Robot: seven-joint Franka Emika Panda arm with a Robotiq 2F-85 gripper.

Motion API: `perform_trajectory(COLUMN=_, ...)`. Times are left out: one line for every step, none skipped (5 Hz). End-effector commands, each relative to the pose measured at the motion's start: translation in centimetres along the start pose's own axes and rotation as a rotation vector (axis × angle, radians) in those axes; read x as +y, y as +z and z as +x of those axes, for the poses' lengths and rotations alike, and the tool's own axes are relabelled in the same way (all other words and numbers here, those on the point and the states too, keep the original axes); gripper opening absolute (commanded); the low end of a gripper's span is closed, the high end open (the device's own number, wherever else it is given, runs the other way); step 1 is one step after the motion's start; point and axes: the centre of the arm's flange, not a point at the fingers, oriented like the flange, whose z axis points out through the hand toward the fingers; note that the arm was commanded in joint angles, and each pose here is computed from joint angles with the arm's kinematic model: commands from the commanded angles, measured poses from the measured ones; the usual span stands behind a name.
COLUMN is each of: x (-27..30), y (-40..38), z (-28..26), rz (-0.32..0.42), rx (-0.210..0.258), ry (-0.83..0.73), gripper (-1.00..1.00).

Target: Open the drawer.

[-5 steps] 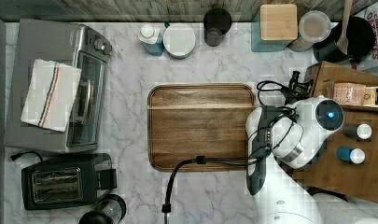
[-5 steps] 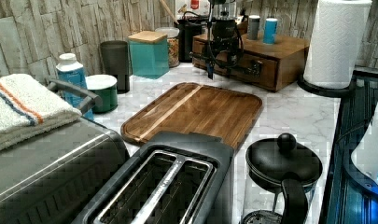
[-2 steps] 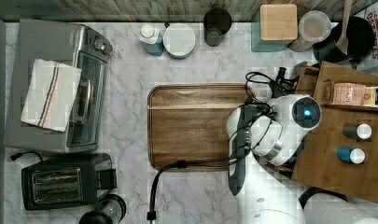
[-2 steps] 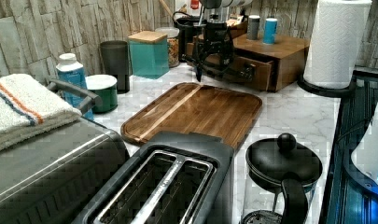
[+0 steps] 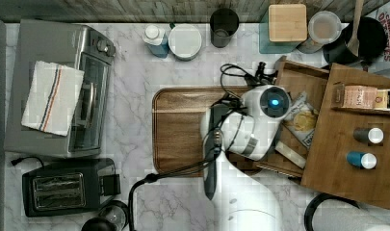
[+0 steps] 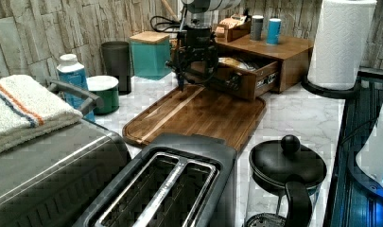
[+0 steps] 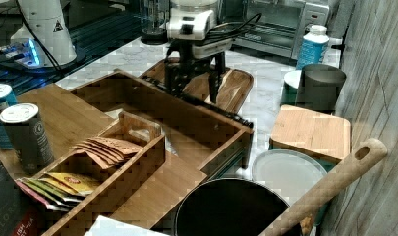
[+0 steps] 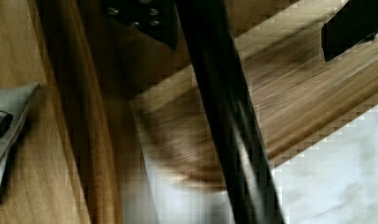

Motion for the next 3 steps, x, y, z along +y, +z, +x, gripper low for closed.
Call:
perform_trajectory(x=-20.83, y=-2.84, z=-9.58, rz=0.077, rx=0.022, ry=-0.222, gripper=1.0)
perform_trajectory(x=-20.02, y=-3.65, z=-9.62, rz=0.106, rx=0.029, ry=-0.221, gripper=1.0)
perform_trajectory(x=-20.01, y=-3.64, z=-9.63, rz=0.106, rx=0.029, ry=-0.221, gripper=1.0)
